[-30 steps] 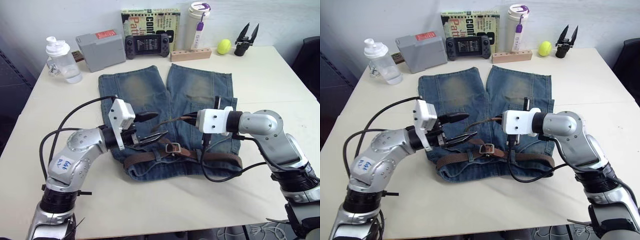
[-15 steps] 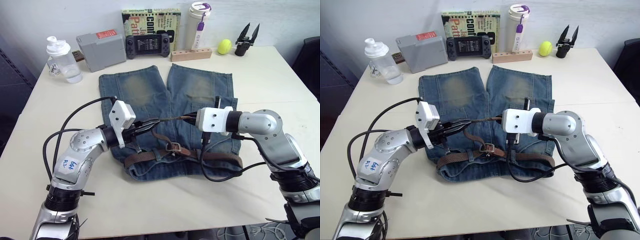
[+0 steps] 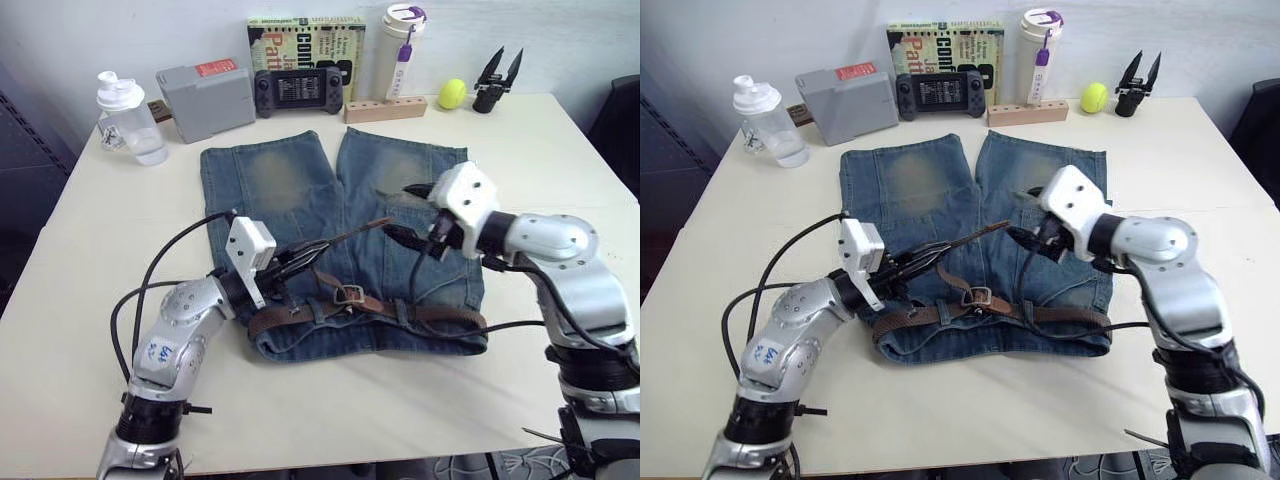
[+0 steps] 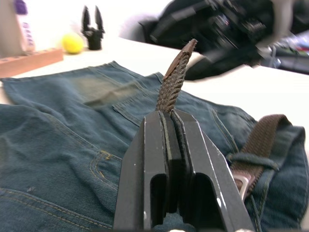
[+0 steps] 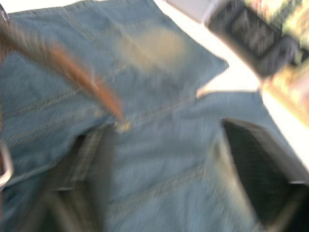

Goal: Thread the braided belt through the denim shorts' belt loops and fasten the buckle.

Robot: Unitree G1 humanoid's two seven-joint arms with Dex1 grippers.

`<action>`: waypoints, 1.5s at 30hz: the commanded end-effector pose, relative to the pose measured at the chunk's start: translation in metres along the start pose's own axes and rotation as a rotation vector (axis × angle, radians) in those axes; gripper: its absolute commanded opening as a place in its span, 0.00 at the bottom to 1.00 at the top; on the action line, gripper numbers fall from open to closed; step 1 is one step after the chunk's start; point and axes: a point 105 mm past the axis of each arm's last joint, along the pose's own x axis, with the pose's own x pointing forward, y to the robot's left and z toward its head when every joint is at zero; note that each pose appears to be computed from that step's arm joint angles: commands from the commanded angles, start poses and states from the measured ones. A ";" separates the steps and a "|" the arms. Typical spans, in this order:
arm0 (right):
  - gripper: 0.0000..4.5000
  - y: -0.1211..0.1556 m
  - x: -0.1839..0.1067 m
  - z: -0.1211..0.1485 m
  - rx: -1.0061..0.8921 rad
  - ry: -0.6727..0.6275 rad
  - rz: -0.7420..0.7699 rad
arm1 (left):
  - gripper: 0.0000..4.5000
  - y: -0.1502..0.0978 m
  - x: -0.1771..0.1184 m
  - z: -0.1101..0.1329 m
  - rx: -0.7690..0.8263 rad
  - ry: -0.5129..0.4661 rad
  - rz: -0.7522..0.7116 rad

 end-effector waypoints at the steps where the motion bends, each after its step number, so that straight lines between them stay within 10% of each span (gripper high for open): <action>1: 0.96 0.018 -0.006 0.015 0.107 -0.082 0.064 | 0.00 -0.006 -0.004 0.020 0.019 -0.090 0.022; 10: 0.02 0.075 0.023 0.001 0.259 -0.050 0.187 | 0.00 -0.016 -0.007 0.016 -0.011 -0.087 0.012; 26: 0.01 0.141 0.024 -0.072 0.129 0.319 0.317 | 0.00 -0.012 -0.038 0.024 -0.032 -0.111 0.071; 36: 0.01 0.089 0.012 -0.018 0.372 0.052 0.149 | 0.00 -0.016 -0.043 0.012 -0.035 -0.062 0.083; 45: 0.01 0.105 0.011 -0.042 0.342 0.176 0.157 | 0.00 -0.019 -0.041 0.011 -0.036 -0.063 0.084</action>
